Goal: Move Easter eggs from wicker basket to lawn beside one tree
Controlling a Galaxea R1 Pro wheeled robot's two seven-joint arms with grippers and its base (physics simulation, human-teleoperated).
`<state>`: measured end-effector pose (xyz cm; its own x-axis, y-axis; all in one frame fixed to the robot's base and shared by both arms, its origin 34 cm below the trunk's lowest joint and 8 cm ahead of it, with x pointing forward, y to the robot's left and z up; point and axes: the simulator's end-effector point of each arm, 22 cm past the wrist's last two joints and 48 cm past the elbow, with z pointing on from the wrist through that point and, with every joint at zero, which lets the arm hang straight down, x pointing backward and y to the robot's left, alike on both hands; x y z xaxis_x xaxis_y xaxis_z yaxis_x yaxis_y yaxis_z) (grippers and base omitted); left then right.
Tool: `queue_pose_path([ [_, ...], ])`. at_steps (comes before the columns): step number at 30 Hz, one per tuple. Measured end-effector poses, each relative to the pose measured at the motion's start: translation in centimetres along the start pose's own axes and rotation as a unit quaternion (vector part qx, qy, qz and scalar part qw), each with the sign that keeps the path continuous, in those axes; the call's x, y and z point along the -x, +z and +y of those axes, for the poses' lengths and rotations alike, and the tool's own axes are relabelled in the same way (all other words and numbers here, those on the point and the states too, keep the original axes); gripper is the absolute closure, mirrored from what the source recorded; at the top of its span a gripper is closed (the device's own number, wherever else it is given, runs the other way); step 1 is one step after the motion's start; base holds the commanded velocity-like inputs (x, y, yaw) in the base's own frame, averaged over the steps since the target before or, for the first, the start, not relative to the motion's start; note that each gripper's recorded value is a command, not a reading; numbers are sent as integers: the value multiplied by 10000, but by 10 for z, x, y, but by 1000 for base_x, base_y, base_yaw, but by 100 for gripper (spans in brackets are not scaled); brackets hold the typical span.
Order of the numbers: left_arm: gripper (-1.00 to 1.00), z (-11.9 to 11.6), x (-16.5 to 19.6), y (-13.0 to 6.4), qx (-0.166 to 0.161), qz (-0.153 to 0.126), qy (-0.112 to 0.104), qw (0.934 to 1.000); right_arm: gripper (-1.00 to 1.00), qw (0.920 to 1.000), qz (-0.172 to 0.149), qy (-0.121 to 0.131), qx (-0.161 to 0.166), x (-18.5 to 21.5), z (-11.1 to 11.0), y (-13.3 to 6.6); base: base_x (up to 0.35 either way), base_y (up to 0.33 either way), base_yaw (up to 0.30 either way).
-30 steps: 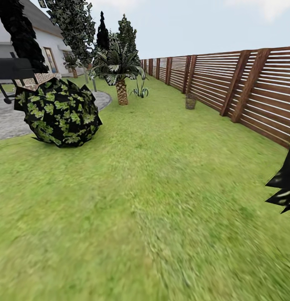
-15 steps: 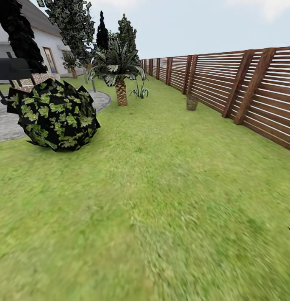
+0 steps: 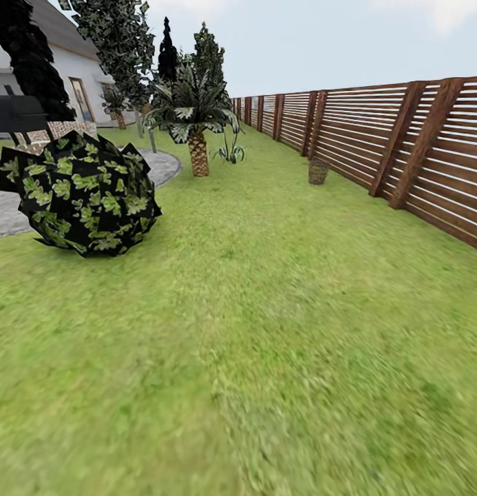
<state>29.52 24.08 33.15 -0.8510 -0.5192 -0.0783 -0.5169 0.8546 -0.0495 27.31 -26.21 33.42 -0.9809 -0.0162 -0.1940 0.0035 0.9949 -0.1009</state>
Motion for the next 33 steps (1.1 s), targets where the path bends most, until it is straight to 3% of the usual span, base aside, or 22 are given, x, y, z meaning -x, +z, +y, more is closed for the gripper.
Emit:
queue_pose_path([
  [11,-100,-1,-1,0,-6,8,13,10000,-100,9998,172,-38,-131,-23,-21,-2,337,0,0],
  [33,-100,0,-2,0,-1,21,15,10000,-100,9998,117,-113,-114,-19,-23,-1,337,0,-14],
])
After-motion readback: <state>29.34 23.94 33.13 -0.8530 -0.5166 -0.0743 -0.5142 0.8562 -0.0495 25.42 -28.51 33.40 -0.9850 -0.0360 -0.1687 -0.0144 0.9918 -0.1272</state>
